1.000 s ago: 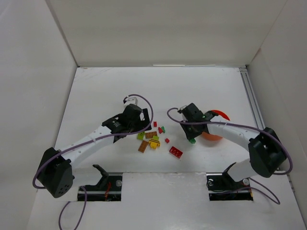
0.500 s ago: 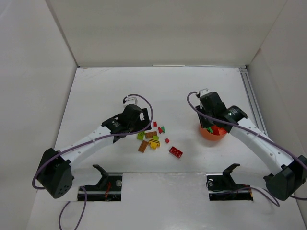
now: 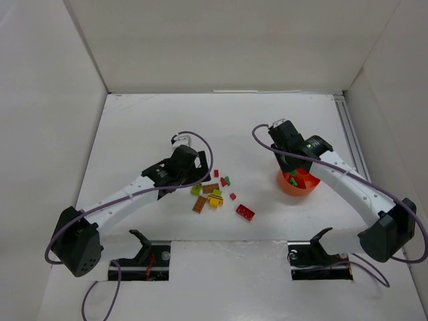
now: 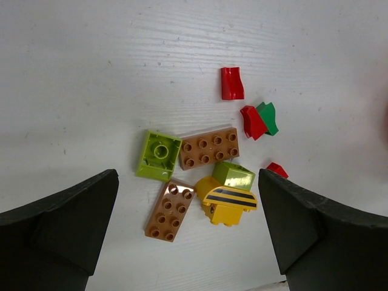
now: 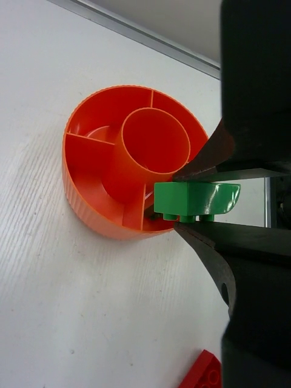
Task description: Sort the legos into containers by color
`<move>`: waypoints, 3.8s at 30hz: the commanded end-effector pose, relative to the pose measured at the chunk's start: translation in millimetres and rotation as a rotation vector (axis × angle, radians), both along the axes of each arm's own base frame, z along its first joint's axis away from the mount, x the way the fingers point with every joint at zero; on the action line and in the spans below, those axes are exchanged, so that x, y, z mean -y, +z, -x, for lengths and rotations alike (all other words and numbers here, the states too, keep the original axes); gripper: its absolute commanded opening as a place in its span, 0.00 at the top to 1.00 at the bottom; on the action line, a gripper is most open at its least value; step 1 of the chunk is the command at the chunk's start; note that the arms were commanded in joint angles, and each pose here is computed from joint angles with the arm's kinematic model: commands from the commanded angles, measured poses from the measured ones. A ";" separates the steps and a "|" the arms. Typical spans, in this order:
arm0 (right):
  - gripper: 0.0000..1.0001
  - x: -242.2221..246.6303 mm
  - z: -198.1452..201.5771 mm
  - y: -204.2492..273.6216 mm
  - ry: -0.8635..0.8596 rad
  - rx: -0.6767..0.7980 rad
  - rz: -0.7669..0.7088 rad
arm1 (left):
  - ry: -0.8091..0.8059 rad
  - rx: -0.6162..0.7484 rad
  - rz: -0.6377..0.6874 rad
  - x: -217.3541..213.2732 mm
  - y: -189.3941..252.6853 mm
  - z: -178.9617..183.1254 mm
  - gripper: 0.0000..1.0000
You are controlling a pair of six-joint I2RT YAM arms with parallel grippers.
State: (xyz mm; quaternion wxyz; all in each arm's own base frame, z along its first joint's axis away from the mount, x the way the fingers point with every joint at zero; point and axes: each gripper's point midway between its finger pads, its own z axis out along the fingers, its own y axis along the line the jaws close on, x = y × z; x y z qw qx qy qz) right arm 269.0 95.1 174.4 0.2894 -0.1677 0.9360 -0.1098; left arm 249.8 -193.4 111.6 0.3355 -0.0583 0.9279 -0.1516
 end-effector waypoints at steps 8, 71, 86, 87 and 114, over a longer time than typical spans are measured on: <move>0.80 9.4 -13.5 -0.6 0.016 0.000 0.119 | 0.032 0.046 -0.004 -6.5 17.4 -9.5 0.00; 0.52 36.7 1.3 -30.7 -0.139 -0.193 0.111 | 0.011 -0.015 -0.065 -4.1 -1.1 -30.0 0.00; 0.31 17.6 -10.0 2.3 -0.007 -0.076 -0.009 | 0.019 0.012 -0.055 -3.9 13.1 -33.4 0.00; 0.30 12.5 -14.6 13.3 0.017 -0.031 -0.023 | 0.019 0.012 -0.055 -3.9 13.1 -33.4 0.00; 0.39 -165.2 -26.2 -31.2 0.507 0.159 -0.355 | 0.116 -0.021 0.044 -16.8 4.2 -6.2 0.00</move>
